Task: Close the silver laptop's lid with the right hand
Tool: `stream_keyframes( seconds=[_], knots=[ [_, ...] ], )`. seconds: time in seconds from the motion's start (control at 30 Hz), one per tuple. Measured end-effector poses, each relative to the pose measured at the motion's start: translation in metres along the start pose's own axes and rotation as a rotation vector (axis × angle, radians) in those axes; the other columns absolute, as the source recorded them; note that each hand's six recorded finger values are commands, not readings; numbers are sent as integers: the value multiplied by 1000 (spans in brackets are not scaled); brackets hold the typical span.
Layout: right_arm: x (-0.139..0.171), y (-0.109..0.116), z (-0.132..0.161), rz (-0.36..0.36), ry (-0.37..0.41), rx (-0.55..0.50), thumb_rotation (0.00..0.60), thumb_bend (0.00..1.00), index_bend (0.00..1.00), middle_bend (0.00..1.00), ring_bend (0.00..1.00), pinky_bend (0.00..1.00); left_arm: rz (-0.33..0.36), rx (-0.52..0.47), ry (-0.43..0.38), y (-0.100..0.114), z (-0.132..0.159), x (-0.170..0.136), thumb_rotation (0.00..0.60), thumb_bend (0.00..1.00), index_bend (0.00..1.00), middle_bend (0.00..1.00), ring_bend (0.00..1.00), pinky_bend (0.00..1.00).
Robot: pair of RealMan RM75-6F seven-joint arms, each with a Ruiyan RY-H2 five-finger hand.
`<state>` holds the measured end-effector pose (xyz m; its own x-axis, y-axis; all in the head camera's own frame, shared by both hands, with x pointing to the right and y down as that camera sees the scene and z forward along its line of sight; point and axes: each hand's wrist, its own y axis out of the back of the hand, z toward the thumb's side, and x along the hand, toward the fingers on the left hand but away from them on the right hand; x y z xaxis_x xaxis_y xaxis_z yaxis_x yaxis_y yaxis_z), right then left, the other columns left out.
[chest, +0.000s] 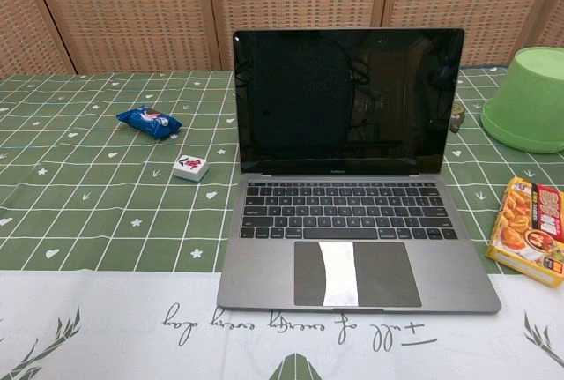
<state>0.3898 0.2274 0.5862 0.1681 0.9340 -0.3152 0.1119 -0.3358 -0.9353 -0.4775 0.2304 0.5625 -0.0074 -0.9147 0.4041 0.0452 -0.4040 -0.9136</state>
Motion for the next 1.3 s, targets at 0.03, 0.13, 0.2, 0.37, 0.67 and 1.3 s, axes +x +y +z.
stream_keyframes(
  seconds=[0.03, 0.13, 0.2, 0.37, 0.67, 1.3],
  knots=[
    [0, 0, 0, 0, 0, 0, 600, 218, 0, 0, 0, 0, 1, 0, 0, 0, 0, 0, 600, 0, 0, 0, 0, 0],
    [1, 1, 1, -3, 2, -1, 600, 218, 0, 0, 0, 0, 6, -1, 0, 1, 0, -1, 600, 0, 0, 0, 0, 0],
    [1, 1, 1, -2, 3, -1, 600, 218, 0, 0, 0, 0, 6, -1, 2, 2, -1, -1, 600, 0, 0, 0, 0, 0],
    [1, 1, 2, -2, 6, -5, 600, 218, 0, 0, 0, 0, 10, -4, 2, 3, -1, -1, 600, 0, 0, 0, 0, 0],
    [-1, 0, 2, 7, 3, -28, 600, 219, 0, 0, 0, 0, 12, -3, 1, 4, 0, 0, 600, 0, 0, 0, 0, 0],
    [-56, 14, 31, 6, -16, -468, 600, 267, 0, 0, 0, 0, 3, 5, 36, 1, -10, 5, 600, 0, 0, 0, 0, 0]
  ],
)
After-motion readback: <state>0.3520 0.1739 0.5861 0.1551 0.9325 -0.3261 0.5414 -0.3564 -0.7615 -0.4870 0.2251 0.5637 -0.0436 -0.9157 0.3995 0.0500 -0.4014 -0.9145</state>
